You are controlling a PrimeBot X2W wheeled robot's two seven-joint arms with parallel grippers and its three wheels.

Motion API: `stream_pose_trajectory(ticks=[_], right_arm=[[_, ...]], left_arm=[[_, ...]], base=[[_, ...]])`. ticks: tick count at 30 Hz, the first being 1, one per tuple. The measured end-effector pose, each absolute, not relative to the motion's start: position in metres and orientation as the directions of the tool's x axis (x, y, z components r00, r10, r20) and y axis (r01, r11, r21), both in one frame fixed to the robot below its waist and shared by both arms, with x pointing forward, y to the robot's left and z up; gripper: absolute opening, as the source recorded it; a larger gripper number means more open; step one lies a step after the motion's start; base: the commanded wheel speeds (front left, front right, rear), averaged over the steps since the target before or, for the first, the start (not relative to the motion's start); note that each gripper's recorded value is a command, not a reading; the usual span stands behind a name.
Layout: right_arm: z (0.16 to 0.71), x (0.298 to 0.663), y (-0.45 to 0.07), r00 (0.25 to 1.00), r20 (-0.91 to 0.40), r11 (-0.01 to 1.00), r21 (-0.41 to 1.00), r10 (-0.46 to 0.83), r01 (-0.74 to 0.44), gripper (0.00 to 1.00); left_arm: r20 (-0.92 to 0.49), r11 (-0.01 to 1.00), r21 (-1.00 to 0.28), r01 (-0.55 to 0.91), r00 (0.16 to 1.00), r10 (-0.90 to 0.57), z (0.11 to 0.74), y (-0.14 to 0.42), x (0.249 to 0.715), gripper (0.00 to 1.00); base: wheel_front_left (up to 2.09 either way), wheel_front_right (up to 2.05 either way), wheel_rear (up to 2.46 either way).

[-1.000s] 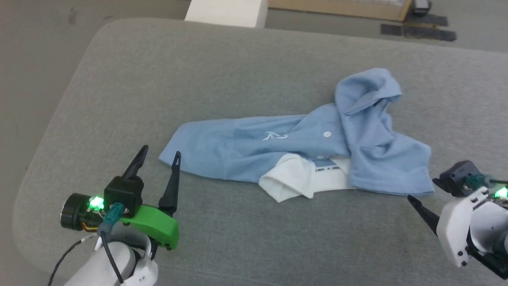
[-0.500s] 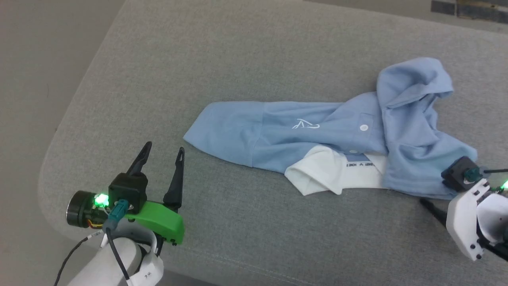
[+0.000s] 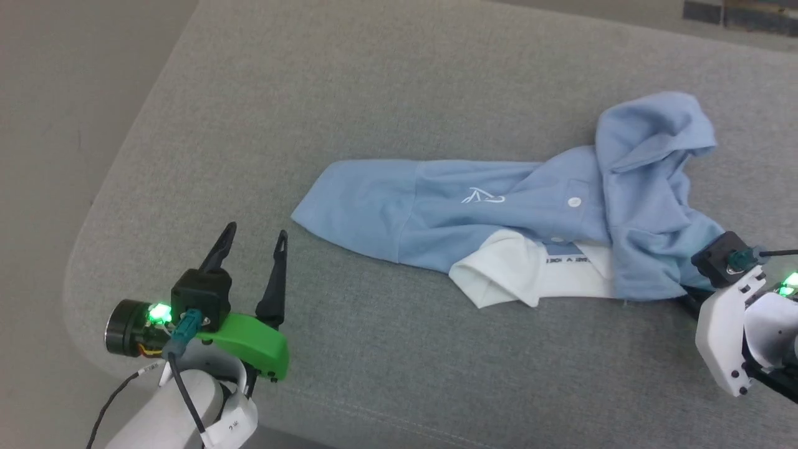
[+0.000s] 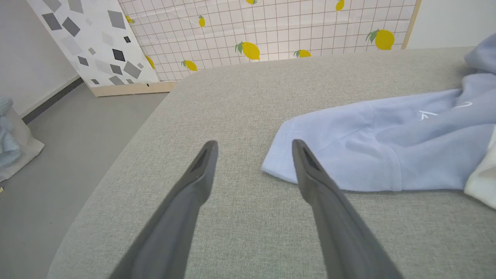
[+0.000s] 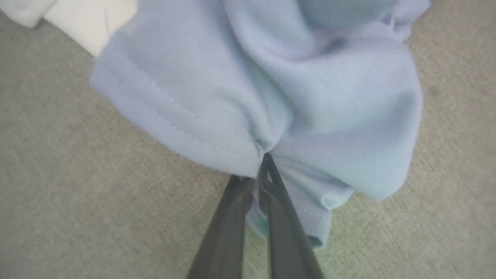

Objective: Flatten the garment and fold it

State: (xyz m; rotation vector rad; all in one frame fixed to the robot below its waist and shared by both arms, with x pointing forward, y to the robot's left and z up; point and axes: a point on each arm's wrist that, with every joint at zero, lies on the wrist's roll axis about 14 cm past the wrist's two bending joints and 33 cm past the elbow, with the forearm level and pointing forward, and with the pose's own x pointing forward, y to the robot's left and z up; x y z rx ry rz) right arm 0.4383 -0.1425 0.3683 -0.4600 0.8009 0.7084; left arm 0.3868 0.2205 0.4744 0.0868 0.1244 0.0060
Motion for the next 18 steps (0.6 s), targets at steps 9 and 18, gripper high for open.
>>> stream_pose_trajectory(ticks=[9, 18], right_arm=[[0.418, 0.423, -0.148, 0.558, -0.692, 0.777, 0.006, 0.458, -0.629, 0.0], [0.478, 0.397, -0.178, 0.641, -0.606, 0.861, 0.155, 0.47, -0.485, 0.0]], left_arm=[[-0.102, 0.997, 0.068, 0.032, 0.994, -0.025, 0.484, 0.209, 0.38, 1.0], [-0.099, 0.993, 0.05, 0.106, 0.99, -0.101, 0.487, 0.185, 0.374, 1.0]], base=[[0.0, 0.0, 0.0], [0.0, 0.0, 0.0]])
